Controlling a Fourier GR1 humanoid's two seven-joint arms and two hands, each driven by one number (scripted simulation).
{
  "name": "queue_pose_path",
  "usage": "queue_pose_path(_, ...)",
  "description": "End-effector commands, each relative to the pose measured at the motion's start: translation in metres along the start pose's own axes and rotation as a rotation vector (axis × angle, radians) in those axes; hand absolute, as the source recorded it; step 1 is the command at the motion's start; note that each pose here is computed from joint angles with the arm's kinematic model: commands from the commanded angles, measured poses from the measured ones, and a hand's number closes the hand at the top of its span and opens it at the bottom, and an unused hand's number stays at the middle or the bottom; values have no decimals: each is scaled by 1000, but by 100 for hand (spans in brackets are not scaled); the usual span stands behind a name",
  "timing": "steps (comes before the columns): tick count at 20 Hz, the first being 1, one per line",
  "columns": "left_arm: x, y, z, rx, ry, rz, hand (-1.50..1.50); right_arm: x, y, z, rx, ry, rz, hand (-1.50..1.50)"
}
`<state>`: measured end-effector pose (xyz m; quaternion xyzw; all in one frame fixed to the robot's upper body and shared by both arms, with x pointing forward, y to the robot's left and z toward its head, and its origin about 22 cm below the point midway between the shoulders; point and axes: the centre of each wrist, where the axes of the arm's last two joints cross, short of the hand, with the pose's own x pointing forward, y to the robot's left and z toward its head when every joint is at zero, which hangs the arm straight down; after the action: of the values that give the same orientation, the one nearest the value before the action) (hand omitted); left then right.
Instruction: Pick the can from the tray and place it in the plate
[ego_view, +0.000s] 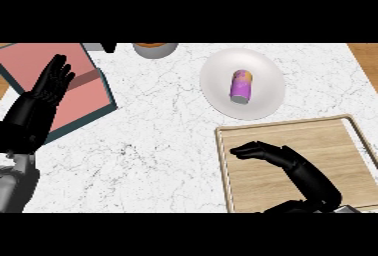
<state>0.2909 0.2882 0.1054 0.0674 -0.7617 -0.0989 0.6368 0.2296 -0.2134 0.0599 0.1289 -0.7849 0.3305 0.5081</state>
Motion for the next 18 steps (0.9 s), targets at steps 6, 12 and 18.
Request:
queue_pose_path(6,-4,-9,-6,1,-13,0,0,68,-88,0,-30,-16,272,-150)
queue_pose_path(12,0,-10,1,-26,8,1,0,112,-113,-3,133,302,655,-150)
queue_pose_path(18,7,-2,-7,-18,-21,-14,0,139,-108,-9,384,570,803,-150)
